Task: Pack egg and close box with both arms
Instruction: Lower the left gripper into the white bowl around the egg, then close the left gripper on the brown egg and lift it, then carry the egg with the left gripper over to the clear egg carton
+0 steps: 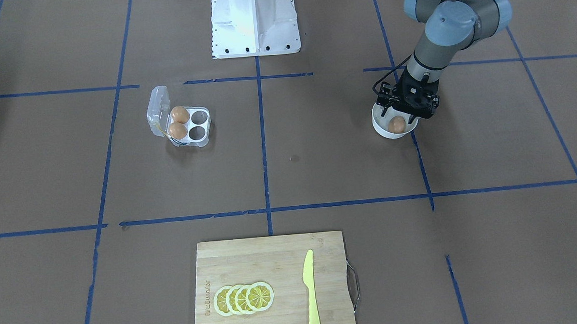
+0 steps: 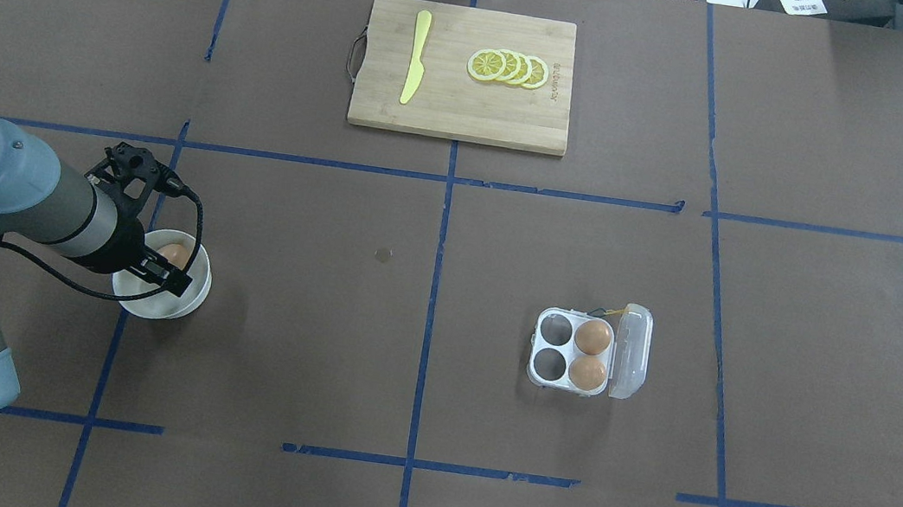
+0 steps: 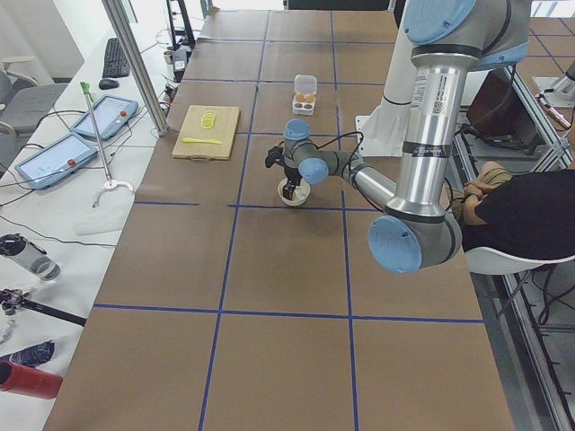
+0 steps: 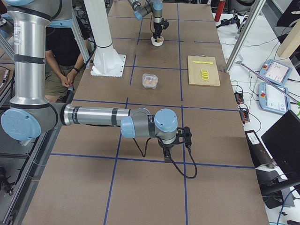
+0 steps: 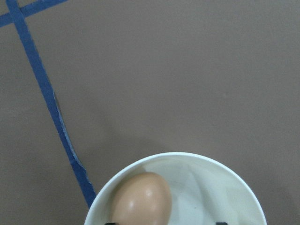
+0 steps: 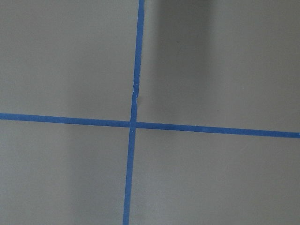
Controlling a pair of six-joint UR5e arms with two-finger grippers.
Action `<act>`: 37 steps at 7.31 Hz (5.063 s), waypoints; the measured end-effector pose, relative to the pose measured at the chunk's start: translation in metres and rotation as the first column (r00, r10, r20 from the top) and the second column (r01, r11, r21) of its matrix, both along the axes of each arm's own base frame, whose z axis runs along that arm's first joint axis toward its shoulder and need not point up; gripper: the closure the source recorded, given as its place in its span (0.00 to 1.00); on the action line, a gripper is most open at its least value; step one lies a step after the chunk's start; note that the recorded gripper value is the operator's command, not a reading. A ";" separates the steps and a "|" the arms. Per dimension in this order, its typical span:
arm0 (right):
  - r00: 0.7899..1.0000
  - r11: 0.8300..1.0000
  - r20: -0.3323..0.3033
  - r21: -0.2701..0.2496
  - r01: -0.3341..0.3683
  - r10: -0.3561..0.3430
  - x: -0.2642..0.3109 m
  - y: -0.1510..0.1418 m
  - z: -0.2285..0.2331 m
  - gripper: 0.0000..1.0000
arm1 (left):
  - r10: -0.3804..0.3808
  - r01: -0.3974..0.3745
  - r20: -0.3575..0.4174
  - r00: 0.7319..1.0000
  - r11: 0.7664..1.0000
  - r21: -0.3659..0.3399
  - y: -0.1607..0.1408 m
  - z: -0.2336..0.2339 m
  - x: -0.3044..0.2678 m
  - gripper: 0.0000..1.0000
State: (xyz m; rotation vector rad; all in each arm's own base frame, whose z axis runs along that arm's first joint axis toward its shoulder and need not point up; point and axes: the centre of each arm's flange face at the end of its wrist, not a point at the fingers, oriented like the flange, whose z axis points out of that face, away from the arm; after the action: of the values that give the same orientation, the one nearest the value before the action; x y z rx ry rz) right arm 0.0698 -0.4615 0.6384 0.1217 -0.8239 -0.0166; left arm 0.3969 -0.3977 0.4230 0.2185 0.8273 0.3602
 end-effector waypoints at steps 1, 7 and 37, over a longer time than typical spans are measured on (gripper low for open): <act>1.000 1.000 0.000 -0.001 0.000 0.000 0.000 0.000 0.000 0.00 | 0.001 -0.001 0.001 1.000 1.000 -0.001 0.000 0.000 0.001 0.23; 1.000 1.000 0.000 -0.001 0.000 0.000 0.000 0.000 0.001 0.00 | 0.003 -0.003 0.004 1.000 1.000 -0.004 -0.007 -0.008 0.012 0.25; 1.000 1.000 0.007 -0.002 0.001 -0.001 -0.001 0.002 0.000 0.00 | -0.089 0.094 -0.101 0.991 0.995 0.047 -0.032 -0.107 -0.039 0.89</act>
State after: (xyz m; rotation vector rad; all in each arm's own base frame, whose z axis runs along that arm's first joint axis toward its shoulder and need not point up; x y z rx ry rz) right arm 0.0693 -0.4599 0.6389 0.1198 -0.8312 -0.0167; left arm 0.3575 -0.4292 0.3162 0.3231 0.9034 0.2866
